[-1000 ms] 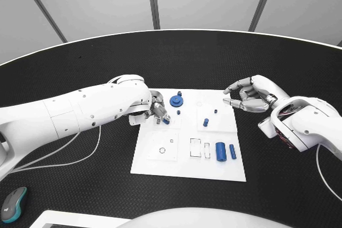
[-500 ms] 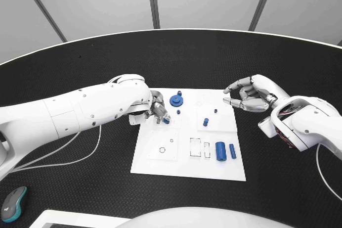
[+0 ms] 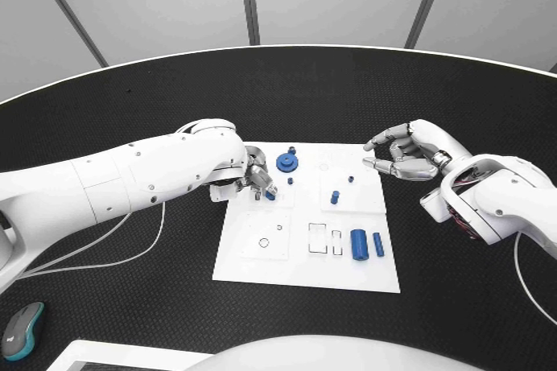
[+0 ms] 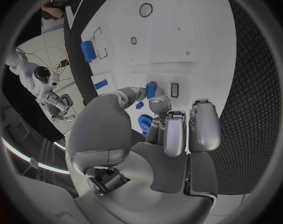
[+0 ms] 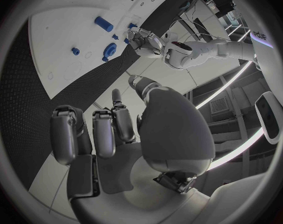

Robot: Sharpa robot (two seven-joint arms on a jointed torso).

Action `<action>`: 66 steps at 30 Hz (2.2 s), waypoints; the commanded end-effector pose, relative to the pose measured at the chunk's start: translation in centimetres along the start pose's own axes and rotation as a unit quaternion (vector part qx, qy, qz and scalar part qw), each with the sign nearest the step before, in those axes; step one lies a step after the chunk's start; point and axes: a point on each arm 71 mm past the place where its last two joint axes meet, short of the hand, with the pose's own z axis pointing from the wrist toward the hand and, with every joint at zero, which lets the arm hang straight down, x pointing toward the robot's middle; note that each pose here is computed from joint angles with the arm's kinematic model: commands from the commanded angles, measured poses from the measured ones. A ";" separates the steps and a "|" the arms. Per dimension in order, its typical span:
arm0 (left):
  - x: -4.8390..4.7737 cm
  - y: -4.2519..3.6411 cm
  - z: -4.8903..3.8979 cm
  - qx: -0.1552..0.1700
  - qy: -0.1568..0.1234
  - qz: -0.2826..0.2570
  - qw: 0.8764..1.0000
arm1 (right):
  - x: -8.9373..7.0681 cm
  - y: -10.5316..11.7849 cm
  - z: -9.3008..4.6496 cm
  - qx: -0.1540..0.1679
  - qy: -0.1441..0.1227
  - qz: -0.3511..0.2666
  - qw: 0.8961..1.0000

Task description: Assemble the parts on the task board

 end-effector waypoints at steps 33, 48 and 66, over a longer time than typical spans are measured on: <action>0.00 -0.46 0.34 -0.004 0.005 0.002 1.000 | 0.0 0.0 0.0 0.000 0.000 0.000 1.000; 0.05 -0.14 0.50 -0.016 0.019 -0.002 1.000 | 0.0 0.0 0.0 -0.001 -0.001 0.000 1.000; -0.14 0.33 0.40 -0.018 0.010 -0.016 1.000 | -0.1 -0.1 0.0 0.001 -0.005 -0.001 1.000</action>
